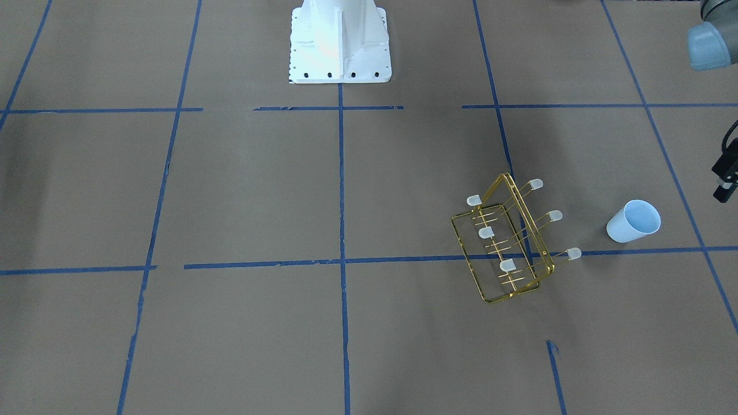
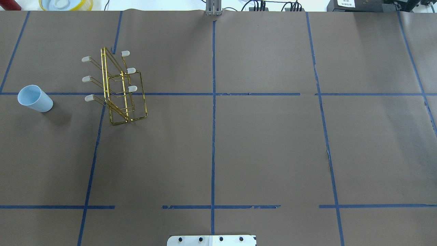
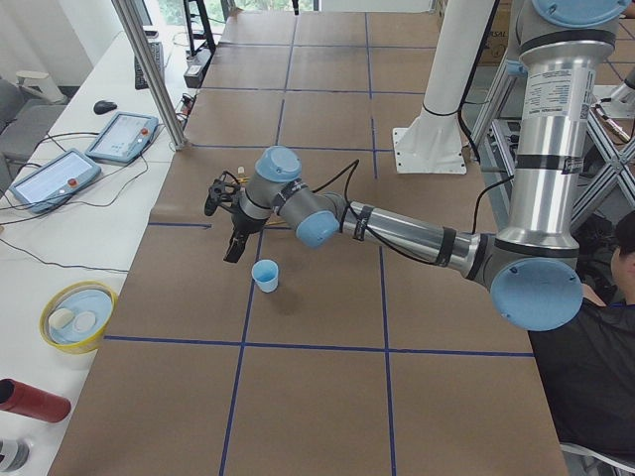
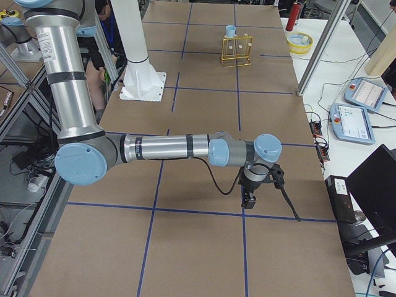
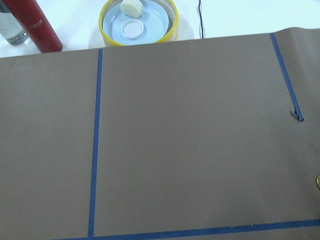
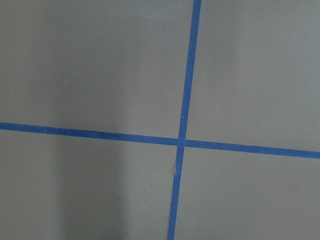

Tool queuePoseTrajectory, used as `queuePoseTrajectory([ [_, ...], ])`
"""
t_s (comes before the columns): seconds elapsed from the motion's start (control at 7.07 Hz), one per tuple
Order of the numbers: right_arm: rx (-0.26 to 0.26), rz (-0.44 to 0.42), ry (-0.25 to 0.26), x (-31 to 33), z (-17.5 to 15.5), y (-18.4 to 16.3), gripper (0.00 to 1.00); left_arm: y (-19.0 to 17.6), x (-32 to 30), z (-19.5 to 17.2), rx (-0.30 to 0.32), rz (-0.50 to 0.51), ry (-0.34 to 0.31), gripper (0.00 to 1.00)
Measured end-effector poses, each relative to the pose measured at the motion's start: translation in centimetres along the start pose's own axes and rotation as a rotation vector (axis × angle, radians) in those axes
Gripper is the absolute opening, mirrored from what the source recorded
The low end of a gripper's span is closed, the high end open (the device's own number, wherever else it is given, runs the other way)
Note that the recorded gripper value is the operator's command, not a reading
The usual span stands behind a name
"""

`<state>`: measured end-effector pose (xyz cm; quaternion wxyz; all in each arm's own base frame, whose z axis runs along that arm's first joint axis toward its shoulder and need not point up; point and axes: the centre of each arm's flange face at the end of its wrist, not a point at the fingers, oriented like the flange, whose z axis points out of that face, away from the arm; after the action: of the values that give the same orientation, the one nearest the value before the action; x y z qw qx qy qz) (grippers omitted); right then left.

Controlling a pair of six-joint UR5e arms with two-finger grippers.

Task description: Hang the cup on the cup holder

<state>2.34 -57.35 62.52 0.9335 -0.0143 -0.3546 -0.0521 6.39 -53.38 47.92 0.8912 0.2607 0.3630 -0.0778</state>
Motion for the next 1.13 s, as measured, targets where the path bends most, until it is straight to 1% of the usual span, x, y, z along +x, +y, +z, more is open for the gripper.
queuePoseTrajectory([
  [0.28, 0.0, 0.0, 0.0, 0.0, 0.0, 0.0, 1.0, 1.9, 4.0, 1.3, 0.132, -0.019, 0.019, 1.0],
  [0.57, 0.0, 0.0, 0.0, 0.0, 0.0, 0.0, 1.0, 5.4, 6.1, 1.5, 0.24, -0.039, 0.036, 1.0],
  [0.85, 0.0, 0.0, 0.0, 0.0, 0.0, 0.0, 1.0, 9.9, 6.2, 1.7, 0.325, -0.099, 0.038, 1.0],
  [0.99, 0.0, 0.0, 0.0, 0.0, 0.0, 0.0, 1.0, 12.2, 6.1, 1.9, 0.357, -0.14, 0.046, 1.0],
  [1.13, 0.0, 0.0, 0.0, 0.0, 0.0, 0.0, 1.0, 14.2, 5.8, 2.1, 0.393, -0.162, 0.039, 1.0],
])
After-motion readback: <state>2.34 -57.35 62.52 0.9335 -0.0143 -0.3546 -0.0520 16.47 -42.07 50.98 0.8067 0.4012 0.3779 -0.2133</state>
